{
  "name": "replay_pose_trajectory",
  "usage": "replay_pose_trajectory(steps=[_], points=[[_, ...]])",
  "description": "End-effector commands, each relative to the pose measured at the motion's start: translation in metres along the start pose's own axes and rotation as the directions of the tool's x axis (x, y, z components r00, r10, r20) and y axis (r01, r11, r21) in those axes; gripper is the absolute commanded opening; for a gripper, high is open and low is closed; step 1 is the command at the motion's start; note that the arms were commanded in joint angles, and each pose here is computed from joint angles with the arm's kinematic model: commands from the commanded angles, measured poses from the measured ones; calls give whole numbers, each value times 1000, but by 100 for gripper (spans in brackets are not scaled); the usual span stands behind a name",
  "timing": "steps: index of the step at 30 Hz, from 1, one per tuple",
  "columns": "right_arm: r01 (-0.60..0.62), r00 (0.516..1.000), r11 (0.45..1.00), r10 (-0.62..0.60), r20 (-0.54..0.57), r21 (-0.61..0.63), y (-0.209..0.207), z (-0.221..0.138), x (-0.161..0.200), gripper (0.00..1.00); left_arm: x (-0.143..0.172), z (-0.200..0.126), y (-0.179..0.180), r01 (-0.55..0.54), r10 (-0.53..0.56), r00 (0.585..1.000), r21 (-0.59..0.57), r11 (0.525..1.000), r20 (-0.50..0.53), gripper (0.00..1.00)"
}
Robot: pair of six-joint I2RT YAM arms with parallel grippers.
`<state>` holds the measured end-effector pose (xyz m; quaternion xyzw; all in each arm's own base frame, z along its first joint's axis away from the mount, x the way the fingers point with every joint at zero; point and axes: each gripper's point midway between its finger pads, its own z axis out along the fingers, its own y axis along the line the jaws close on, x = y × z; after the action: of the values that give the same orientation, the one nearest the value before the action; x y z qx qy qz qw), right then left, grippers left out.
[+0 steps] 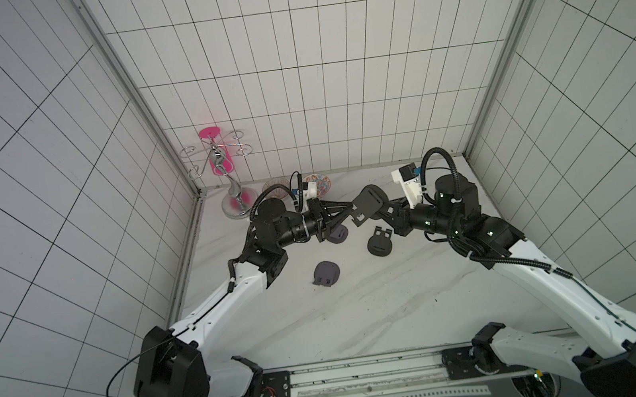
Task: Open the phone stand
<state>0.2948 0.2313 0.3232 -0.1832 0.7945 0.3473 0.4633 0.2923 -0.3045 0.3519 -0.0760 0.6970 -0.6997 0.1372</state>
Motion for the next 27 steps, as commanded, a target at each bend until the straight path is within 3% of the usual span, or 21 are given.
replay_pose_trajectory(steps=[1,15,21,27], points=[[12,939,931,115,-324,366,-85,-1,103,0,19,-25,-126,-264,268,963,283,922,25,0],[80,923,891,104,-371,448,-99,2,118,0,-4,-17,-141,-304,310,951,178,936,-2,0],[4,922,930,140,-361,368,-83,10,121,0,3,-25,-148,-381,381,923,251,890,50,0],[-78,918,959,175,-355,271,-60,13,118,0,10,-21,-141,-407,401,913,271,873,78,0]])
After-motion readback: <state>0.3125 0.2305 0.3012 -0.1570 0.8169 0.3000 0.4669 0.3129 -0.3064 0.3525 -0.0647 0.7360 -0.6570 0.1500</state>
